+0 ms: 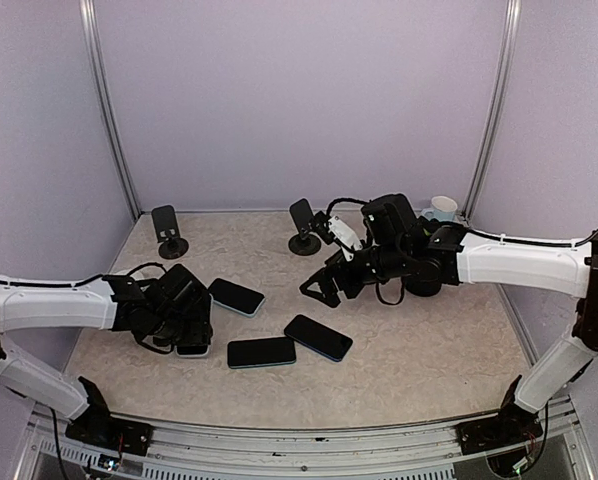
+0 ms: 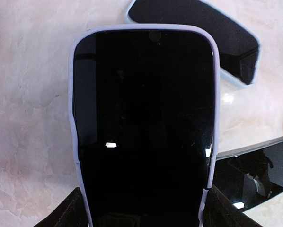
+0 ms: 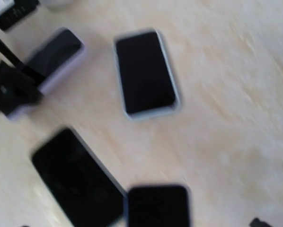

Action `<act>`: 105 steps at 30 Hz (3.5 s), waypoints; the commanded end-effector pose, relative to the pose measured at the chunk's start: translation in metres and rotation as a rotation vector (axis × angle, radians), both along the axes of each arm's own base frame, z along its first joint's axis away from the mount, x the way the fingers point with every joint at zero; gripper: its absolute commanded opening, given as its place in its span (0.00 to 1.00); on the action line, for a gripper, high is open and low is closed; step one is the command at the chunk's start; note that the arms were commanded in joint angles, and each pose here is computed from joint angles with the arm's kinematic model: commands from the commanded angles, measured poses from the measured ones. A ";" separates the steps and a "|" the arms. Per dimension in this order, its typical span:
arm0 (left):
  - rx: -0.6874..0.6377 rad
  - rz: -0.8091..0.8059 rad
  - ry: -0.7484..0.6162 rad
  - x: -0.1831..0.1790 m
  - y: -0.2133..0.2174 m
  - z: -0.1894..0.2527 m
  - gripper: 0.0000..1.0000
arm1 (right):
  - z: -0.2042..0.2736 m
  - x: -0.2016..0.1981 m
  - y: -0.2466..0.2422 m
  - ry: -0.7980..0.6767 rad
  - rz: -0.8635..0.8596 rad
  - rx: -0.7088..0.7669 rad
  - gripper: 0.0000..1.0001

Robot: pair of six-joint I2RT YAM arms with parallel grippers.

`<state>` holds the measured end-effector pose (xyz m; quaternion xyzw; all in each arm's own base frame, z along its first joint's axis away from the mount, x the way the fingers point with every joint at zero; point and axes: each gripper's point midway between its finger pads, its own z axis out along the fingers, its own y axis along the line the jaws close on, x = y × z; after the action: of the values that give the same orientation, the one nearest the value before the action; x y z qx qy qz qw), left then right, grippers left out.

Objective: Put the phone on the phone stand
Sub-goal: Pick up the phone from the center of the board, then pass from the left arm to the right, then pass from the right arm to the left

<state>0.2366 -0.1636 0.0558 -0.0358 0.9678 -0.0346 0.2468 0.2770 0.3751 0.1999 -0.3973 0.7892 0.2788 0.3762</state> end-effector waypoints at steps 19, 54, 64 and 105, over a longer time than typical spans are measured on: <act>-0.273 -0.277 -0.584 0.000 -0.126 0.156 0.59 | 0.053 -0.013 0.069 0.313 0.177 0.407 0.87; -0.323 -0.298 -0.593 -0.015 -0.152 0.165 0.99 | 0.048 -0.025 0.107 0.314 0.247 0.387 0.00; -0.400 -0.318 -0.710 -0.029 -0.110 0.214 0.99 | 0.048 -0.044 0.075 0.193 0.370 0.314 0.00; -0.785 -1.116 -0.592 -0.063 -0.202 0.260 0.27 | 0.079 -0.121 0.022 0.171 0.780 0.386 0.00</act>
<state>0.1766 -0.3602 0.2980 0.3732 0.6759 -0.4883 0.4067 0.1641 0.3947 0.2624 -0.5489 0.5765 0.5575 0.2357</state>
